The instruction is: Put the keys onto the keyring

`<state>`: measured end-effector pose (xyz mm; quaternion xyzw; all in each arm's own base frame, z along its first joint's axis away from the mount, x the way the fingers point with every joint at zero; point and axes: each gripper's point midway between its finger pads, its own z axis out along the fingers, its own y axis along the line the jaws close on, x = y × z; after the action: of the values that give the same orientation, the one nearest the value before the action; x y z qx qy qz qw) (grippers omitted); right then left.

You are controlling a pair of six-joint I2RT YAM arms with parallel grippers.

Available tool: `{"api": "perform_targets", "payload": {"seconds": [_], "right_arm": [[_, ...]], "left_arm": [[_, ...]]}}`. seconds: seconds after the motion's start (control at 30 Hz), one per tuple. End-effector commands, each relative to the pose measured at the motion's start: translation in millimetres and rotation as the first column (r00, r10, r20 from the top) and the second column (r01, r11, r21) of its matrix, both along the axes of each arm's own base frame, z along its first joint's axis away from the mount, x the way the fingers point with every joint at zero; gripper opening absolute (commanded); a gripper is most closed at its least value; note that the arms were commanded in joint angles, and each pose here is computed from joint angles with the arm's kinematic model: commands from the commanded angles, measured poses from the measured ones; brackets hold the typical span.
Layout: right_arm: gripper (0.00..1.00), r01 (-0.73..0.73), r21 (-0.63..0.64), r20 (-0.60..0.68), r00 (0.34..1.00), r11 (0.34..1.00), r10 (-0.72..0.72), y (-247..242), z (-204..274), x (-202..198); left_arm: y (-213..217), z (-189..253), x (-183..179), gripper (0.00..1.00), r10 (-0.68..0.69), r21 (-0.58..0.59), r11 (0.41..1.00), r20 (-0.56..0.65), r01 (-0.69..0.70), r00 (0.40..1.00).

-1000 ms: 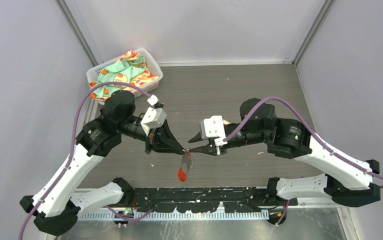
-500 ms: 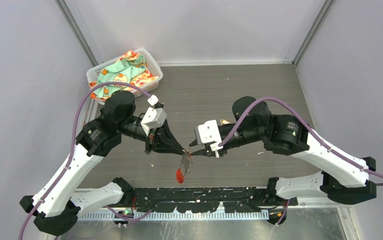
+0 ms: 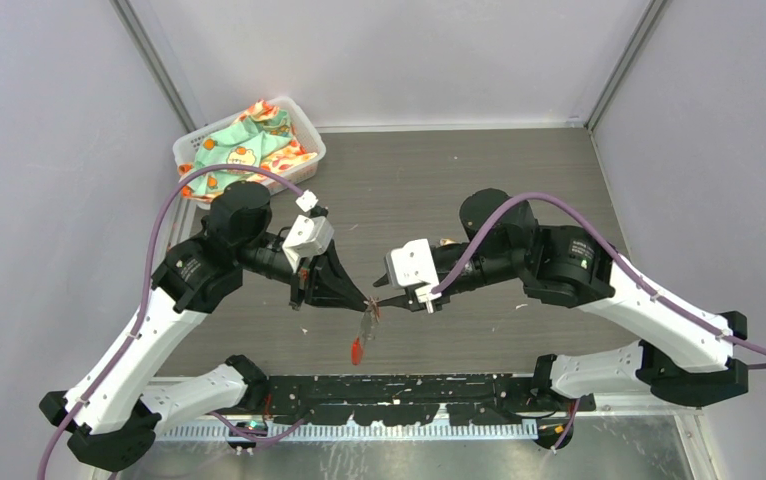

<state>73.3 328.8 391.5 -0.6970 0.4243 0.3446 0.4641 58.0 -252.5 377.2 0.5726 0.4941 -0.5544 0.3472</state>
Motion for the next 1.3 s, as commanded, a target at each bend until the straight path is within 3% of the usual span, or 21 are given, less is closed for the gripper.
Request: {"api": "perform_targets", "payload": {"seconds": [0.0,0.27,0.4,1.27], "right_arm": [[0.33,-0.047,0.027,0.017,0.999,0.999,0.047,3,15,-5],[0.20,-0.088,-0.009,-0.002,0.996,0.996,0.088,2,9,-12],[0.01,-0.087,-0.023,-0.005,0.996,0.996,0.087,-1,7,-13],[0.01,-0.085,-0.079,-0.003,0.996,0.993,0.085,-7,-11,-15]], "left_arm": [[4,18,-8,0.00,-0.020,-0.042,0.999,0.035,0.021,0.999],[5,19,-7,0.00,-0.003,-0.043,0.999,0.044,0.005,0.999],[4,19,-6,0.00,0.005,-0.045,0.999,0.051,-0.003,0.999],[-6,39,18,0.00,0.149,-0.140,0.978,-0.053,-0.155,0.987]]}}
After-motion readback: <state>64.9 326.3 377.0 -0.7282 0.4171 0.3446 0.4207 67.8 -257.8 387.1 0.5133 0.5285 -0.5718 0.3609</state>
